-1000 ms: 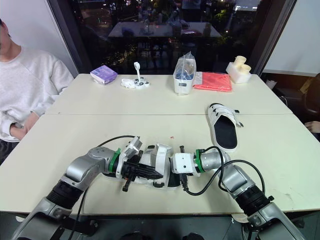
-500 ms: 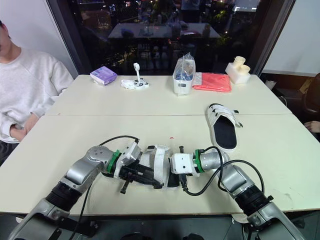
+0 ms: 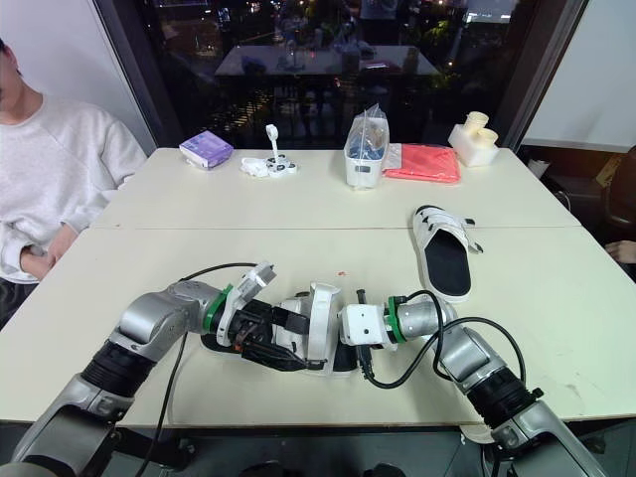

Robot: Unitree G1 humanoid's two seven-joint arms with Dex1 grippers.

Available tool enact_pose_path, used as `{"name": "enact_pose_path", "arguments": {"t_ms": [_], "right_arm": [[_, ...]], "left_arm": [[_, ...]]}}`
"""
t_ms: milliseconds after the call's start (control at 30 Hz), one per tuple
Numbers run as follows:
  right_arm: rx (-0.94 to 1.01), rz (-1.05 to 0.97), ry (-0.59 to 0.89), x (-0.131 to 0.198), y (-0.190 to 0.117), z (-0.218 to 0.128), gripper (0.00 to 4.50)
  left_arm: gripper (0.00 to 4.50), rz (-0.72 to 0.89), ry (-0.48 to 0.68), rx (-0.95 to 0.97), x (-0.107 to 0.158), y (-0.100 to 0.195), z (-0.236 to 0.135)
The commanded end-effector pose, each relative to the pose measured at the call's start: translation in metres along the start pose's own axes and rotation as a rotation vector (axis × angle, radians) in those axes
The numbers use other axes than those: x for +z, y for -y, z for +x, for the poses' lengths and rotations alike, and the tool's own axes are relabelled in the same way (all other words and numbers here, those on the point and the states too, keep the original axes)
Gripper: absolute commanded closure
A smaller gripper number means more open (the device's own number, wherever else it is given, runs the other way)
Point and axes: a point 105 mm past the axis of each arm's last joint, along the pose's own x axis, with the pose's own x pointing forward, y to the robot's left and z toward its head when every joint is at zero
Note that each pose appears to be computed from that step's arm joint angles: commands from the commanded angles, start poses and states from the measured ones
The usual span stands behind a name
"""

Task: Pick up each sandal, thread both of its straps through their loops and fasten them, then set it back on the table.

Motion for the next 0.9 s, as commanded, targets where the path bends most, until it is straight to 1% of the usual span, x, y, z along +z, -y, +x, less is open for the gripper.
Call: {"name": "enact_pose_path", "arguments": {"t_ms": [33,233,433,500,533,600,633,700,733,767,800,900], "right_arm": [[0.032,0.078,-0.126,-0.033,-0.012,-0.001,4.5],[0.028,0.077,-0.127,-0.033,-0.011,-0.001,4.5],[0.025,0.077,-0.13,-0.034,-0.012,-0.002,4.5],[0.024,0.077,-0.132,-0.034,-0.012,-0.002,4.5],[0.024,0.077,-0.133,-0.034,-0.012,-0.002,4.5],[0.023,0.077,-0.134,-0.035,-0.011,-0.003,4.5],[0.022,0.077,-0.134,-0.035,-0.011,-0.003,4.5],[0.022,0.078,-0.135,-0.035,-0.011,-0.003,4.5],[0.022,0.078,-0.135,-0.035,-0.012,-0.002,4.5],[0.023,0.079,-0.135,-0.035,-0.012,-0.002,4.5],[0.023,0.079,-0.135,-0.035,-0.012,-0.002,4.5],[0.024,0.079,-0.135,-0.035,-0.012,-0.002,4.5]], "left_arm": [[0.04,0.0,0.02,0.036,0.009,-0.004,0.0],[0.04,-0.023,0.068,0.088,0.02,-0.015,0.006],[0.04,-0.043,0.118,0.096,0.032,-0.019,0.008],[0.54,-0.039,0.117,0.092,0.033,-0.018,0.007],[0.88,-0.039,0.115,0.09,0.033,-0.018,0.007],[1.79,-0.039,0.114,0.087,0.033,-0.017,0.007],[2.36,-0.037,0.113,0.083,0.033,-0.016,0.007],[3.27,-0.03,0.106,0.073,0.033,-0.014,0.008],[3.82,-0.029,0.104,0.066,0.032,-0.013,0.008],[4.24,-0.025,0.096,0.057,0.031,-0.011,0.008],[4.45,-0.019,0.084,0.047,0.029,-0.008,0.008],[4.45,-0.005,0.039,0.028,0.022,-0.004,0.008]]}}
